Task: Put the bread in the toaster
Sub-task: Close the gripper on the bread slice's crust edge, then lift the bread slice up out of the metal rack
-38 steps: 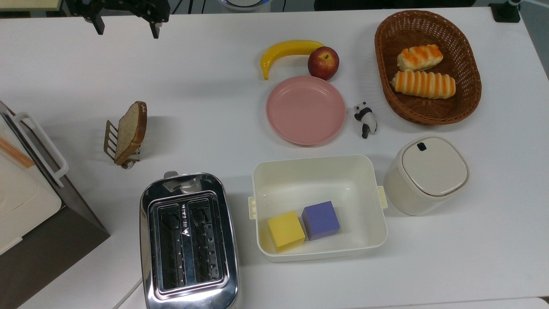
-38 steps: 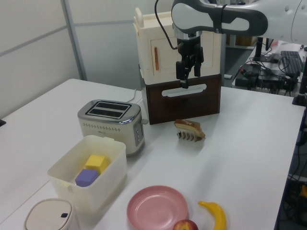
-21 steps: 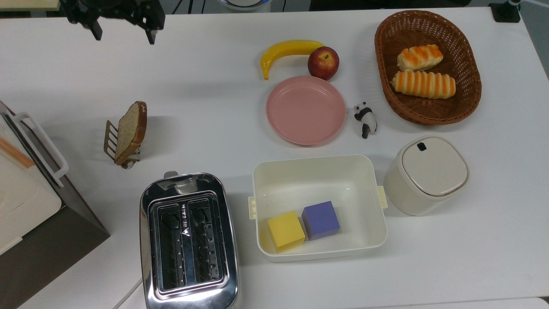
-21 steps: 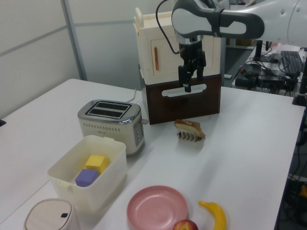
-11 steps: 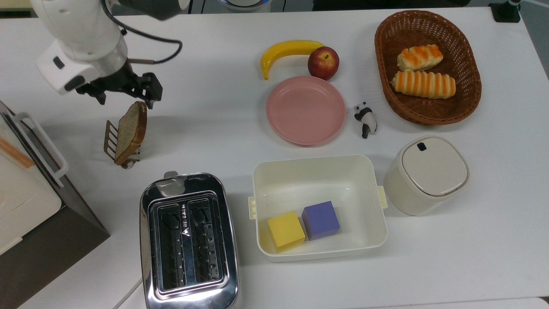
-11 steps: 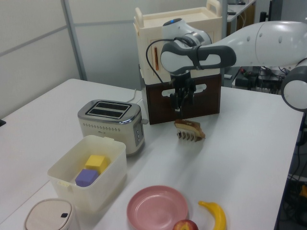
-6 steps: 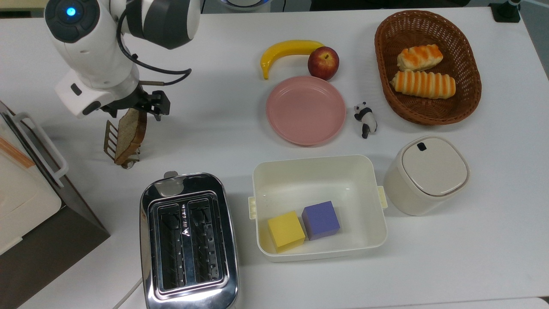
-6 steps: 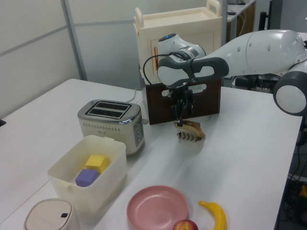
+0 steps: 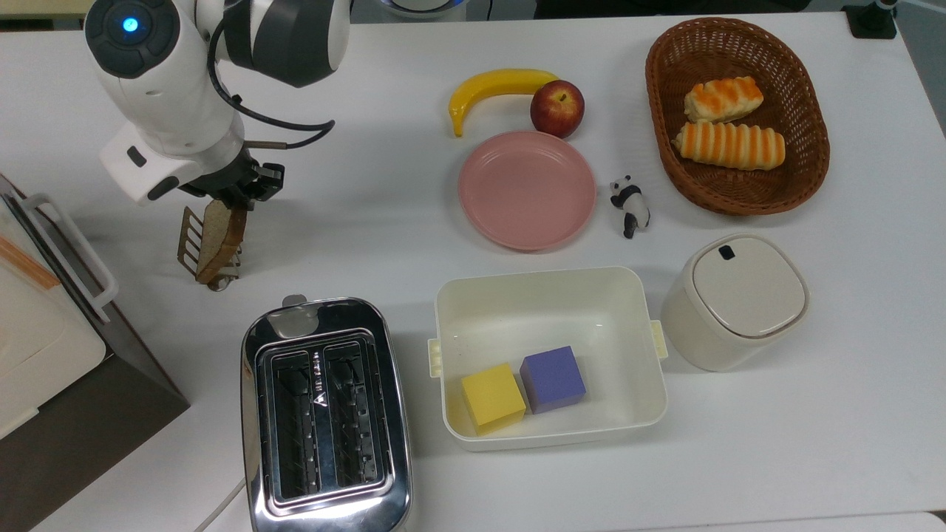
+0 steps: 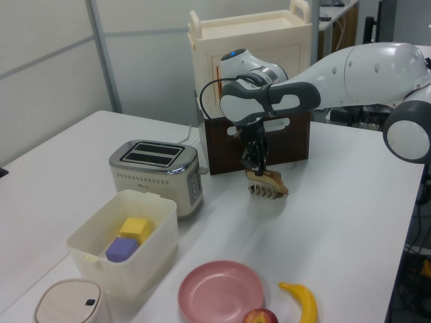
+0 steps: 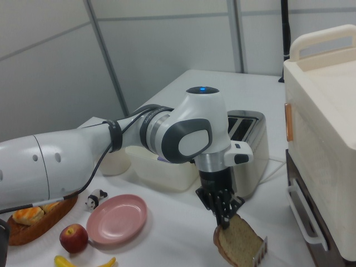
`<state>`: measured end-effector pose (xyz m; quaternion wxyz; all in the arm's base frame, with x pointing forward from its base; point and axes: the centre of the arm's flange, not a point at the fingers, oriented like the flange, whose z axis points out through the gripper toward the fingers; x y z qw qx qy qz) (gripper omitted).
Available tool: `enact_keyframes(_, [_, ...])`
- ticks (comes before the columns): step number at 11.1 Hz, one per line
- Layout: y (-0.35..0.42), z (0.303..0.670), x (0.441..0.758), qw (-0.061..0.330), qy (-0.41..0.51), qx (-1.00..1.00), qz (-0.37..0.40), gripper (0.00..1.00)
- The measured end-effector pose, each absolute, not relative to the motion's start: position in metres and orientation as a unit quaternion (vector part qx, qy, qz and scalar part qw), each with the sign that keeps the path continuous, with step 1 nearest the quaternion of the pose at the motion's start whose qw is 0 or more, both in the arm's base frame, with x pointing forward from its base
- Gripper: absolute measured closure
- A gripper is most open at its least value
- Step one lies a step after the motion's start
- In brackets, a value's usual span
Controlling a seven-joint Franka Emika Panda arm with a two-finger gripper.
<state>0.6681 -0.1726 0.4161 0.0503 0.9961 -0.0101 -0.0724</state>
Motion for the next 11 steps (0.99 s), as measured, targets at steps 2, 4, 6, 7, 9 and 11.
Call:
enact_keyframes(2, [-0.174,0.418,0.668,0.053,-0.011,0.996,-0.071,0.9])
enact_keyframes(4, [-0.177,0.431,0.667,0.072,-0.006,0.995,-0.065,0.9])
enact_keyframes(6, [-0.177,0.463,0.665,0.081,-0.007,0.996,-0.042,0.9])
enact_keyframes(7, [-0.177,0.484,0.663,0.084,-0.008,0.996,-0.024,0.91])
enact_keyframes(9, [-0.176,0.513,0.658,0.087,-0.01,0.996,-0.002,0.93])
enact_keyframes(11, [-0.172,0.532,0.655,0.084,-0.01,0.996,0.014,0.93])
